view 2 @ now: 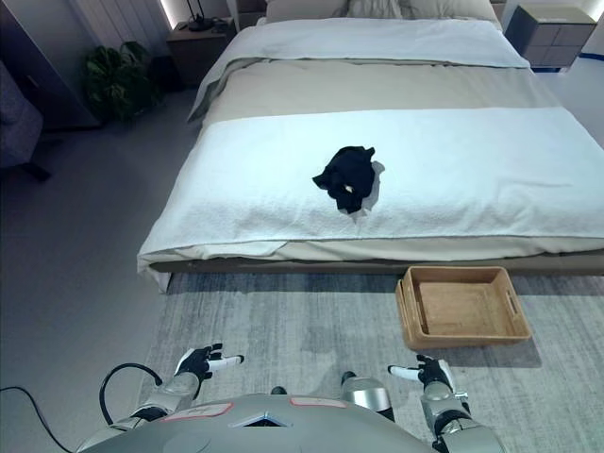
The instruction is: Put the clothes on the bed into the basket.
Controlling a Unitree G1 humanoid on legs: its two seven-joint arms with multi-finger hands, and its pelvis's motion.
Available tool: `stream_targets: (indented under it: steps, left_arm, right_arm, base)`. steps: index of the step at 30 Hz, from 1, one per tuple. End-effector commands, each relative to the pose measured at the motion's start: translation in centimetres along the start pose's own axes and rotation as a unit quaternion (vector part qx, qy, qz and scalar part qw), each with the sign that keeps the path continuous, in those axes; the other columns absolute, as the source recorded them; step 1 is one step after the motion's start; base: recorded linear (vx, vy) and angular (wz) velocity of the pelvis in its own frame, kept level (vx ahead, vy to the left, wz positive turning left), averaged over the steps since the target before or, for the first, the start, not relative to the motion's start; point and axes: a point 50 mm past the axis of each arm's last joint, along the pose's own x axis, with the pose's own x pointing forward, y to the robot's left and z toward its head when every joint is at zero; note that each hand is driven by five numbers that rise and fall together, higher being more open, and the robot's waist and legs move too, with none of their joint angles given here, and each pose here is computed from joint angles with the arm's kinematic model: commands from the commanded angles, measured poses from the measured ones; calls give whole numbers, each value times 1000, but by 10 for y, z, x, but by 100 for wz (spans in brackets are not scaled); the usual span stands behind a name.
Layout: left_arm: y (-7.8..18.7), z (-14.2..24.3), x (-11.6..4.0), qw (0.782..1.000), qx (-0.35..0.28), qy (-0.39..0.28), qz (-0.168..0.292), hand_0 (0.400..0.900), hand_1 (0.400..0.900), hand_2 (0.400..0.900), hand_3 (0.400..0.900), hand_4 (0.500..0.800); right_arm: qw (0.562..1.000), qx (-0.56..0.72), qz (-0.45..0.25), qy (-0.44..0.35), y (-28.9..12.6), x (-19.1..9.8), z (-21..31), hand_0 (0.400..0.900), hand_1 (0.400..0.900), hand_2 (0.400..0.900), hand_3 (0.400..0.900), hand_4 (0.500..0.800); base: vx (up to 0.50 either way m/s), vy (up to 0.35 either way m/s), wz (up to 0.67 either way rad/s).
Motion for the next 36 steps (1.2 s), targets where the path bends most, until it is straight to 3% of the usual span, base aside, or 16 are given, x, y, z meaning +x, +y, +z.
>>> stream_targets:
  steps: [1,24,36]
  left_arm:
    - [21,30,5,999,-13,-44,27,900,900,900,900,800]
    - [35,30,5,997,-3,-40,69,900,900,900,900,800]
    - [50,29,5,995,14,-22,100,900,900,900,900,800]
  right_arm:
    - [999,-21,-26,-28,-17,4,22,900,900,900,900,800]
    - [999,-12,-39,-27,-22,5,26,900,900,900,900,800]
    - [998,16,-64,-20,-40,7,32,900,900,900,900,800]
  base:
    - [0,0,0]
    - [5,12,1]
    - [27,180,4]
